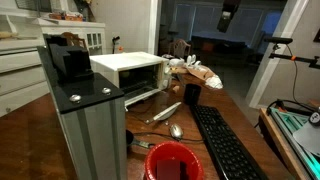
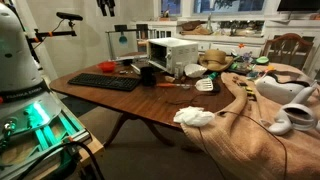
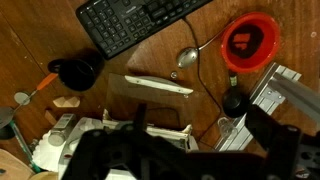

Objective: Press the buttons of the keyboard on the top right

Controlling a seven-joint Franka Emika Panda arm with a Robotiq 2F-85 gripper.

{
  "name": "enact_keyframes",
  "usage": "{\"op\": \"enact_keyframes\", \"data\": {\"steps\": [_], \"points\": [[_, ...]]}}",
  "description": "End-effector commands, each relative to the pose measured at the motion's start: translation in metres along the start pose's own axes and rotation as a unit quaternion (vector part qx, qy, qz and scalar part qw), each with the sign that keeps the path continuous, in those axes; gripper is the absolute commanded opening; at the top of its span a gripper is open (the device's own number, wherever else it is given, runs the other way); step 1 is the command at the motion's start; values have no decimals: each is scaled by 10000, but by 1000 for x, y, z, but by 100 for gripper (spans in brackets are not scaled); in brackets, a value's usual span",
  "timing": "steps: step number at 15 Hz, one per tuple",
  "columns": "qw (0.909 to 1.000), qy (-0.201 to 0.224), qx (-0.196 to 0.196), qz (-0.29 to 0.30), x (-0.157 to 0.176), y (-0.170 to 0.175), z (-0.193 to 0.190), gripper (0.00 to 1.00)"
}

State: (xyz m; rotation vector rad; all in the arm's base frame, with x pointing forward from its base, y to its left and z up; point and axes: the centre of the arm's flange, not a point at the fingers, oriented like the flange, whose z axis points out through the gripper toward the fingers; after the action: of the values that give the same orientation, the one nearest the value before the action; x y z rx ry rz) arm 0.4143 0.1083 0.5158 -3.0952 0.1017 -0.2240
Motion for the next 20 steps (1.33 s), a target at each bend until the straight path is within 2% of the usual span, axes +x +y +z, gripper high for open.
{"op": "enact_keyframes", "data": {"steps": [1, 4, 7, 8, 9, 10, 14, 18, 20], "points": [[10000, 0, 0, 0, 0, 0, 0, 100], [10000, -12, 9, -49, 1, 1, 3, 100], [9996, -175, -45, -200, 5, 18, 16, 100], [9995, -256, -44, -200, 6, 26, 22, 75], [9992, -321, -43, -239, 7, 36, 28, 73], [9989, -375, -10, -293, 7, 44, 33, 66], [9963, -521, 64, -674, 8, 73, 60, 33], [9944, -369, -23, -992, 4, 91, 88, 2], [9949, -177, -60, -992, 3, 100, 106, 0]]}}
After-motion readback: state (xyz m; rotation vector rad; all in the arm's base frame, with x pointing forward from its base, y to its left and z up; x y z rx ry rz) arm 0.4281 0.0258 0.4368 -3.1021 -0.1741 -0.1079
